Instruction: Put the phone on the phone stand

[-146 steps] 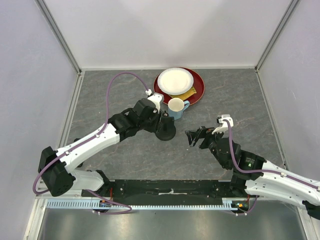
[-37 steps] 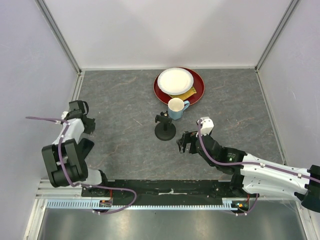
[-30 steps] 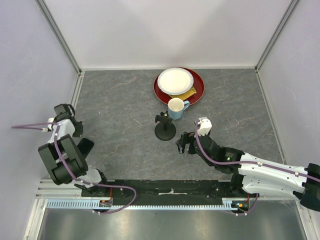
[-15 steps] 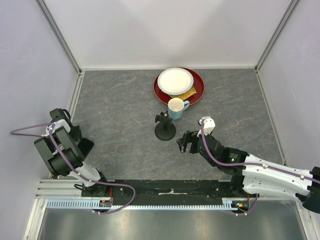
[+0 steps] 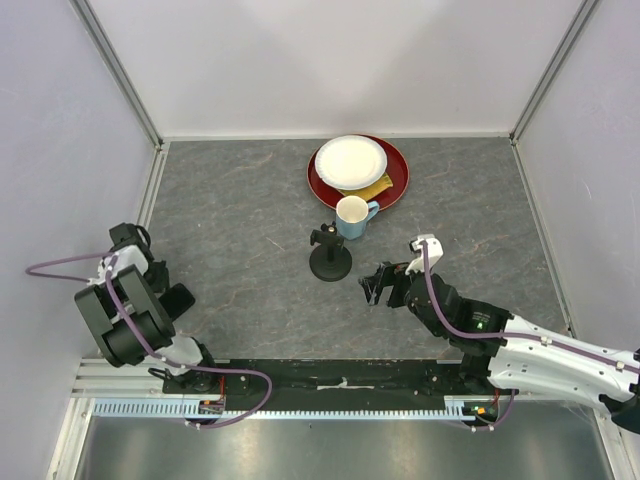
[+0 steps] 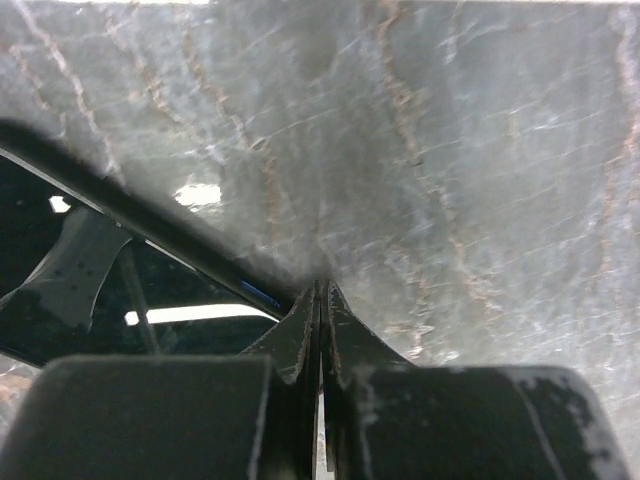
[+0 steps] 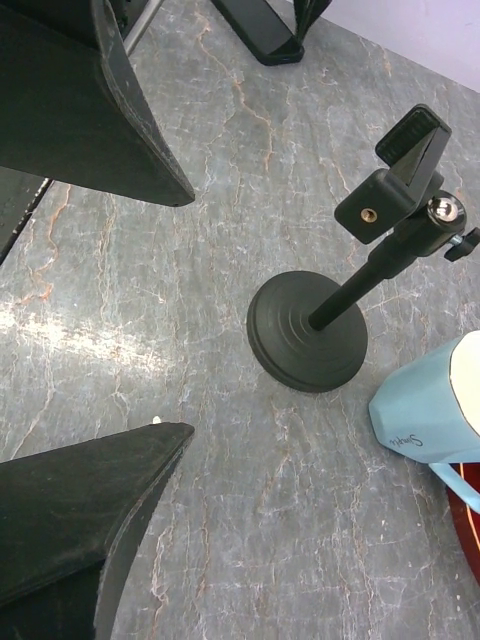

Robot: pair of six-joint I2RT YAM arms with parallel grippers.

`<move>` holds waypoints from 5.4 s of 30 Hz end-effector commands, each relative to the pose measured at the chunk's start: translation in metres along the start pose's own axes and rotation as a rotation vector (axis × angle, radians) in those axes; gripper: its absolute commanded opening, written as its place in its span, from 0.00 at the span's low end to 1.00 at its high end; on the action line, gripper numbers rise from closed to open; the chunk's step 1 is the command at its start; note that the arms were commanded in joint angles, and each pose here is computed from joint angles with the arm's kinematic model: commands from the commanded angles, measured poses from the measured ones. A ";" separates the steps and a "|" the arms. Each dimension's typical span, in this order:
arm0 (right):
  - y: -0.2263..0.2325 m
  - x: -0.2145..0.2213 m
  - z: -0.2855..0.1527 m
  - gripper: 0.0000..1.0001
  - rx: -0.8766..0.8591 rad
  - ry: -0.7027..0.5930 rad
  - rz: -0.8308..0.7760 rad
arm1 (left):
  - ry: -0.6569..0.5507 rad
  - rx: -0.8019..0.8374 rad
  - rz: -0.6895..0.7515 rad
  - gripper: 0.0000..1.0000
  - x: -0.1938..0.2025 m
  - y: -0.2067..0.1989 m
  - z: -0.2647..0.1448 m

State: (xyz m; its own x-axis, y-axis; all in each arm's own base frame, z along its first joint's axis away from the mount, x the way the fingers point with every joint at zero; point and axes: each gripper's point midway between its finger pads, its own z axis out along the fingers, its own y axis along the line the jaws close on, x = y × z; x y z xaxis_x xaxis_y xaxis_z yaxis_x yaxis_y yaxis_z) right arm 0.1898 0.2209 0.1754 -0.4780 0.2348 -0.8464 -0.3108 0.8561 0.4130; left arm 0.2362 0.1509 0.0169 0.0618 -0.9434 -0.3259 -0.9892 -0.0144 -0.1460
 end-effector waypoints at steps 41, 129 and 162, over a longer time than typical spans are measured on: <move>-0.004 -0.001 -0.001 0.97 0.008 0.005 -0.069 | -0.192 -0.162 -0.080 1.00 -0.019 0.097 -0.055; 0.014 -0.009 0.015 0.96 0.023 0.007 -0.016 | 0.157 1.431 0.434 0.02 0.095 -0.127 -0.271; 0.029 -0.053 0.006 0.97 -0.059 -0.185 0.156 | 0.083 2.119 1.376 0.02 0.245 -0.079 -0.472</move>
State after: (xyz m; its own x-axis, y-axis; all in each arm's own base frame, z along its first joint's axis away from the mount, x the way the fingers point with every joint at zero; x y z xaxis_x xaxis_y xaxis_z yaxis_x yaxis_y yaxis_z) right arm 0.2064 0.2379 0.1897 -0.4510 0.3014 -0.8401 -0.2714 0.8504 0.4508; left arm 0.3025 -0.2258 0.3469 -0.4683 -0.2283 -0.8536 0.7088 0.4798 -0.5172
